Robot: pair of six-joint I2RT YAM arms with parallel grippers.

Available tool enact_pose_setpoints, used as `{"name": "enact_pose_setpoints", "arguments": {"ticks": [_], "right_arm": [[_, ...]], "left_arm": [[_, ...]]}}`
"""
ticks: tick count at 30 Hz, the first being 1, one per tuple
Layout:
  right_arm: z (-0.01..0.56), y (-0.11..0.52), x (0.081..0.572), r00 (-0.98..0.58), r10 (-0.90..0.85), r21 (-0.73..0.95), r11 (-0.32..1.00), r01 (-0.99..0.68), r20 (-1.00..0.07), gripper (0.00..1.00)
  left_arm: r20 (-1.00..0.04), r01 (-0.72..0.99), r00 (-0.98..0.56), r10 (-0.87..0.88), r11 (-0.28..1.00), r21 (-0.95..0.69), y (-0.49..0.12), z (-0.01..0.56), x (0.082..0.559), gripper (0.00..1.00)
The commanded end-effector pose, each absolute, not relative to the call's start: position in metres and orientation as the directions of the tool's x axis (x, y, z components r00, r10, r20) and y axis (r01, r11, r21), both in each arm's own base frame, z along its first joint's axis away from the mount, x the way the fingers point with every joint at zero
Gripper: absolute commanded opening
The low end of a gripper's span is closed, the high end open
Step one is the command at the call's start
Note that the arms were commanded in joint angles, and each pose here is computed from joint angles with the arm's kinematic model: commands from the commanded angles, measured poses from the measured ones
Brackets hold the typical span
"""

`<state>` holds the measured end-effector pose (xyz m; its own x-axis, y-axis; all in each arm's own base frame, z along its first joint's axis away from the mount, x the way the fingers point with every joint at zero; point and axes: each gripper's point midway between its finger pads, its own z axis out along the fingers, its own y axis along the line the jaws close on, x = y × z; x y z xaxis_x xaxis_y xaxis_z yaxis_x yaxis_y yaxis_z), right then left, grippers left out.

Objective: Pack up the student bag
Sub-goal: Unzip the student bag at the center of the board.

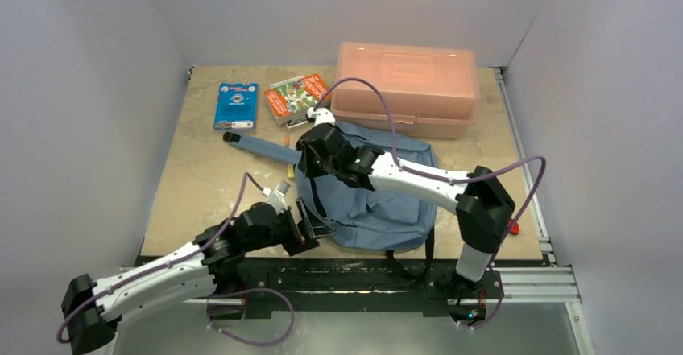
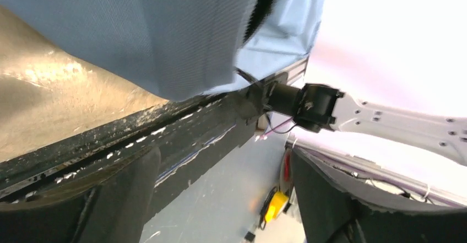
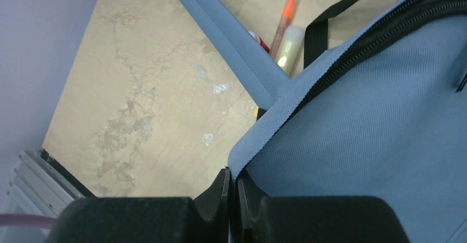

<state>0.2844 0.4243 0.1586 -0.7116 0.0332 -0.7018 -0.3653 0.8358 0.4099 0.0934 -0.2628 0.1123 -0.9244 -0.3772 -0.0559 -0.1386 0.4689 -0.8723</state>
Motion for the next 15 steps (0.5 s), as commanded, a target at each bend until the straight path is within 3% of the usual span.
{"name": "enact_pose_setpoints", "arguments": {"ticks": [1,4,8,15], "right_arm": [[0.203,0.415,0.277,-0.581,-0.043,0.356,0.753,-0.554,-0.813,0.18],[0.188,0.407,0.259,-0.562,-0.128,0.326,0.702,-0.634,-0.817,0.34],[0.167,0.401,0.234,-0.571,-0.18,0.35,0.632,-0.691,-0.801,0.52],[0.17,0.404,0.224,-0.568,-0.178,0.382,0.579,-0.721,-0.803,0.65]], "left_arm": [[-0.381,0.077,-0.852,-0.359,0.634,-0.769,-0.216,0.15,0.11,0.95],[-0.568,0.195,-0.767,-0.298,0.735,-0.649,-0.188,0.175,0.122,0.99],[-0.731,0.274,-0.655,-0.191,0.842,-0.465,-0.16,0.211,0.14,1.0],[-0.826,0.234,-0.551,-0.119,0.928,-0.29,-0.14,0.261,0.198,1.0]]}}
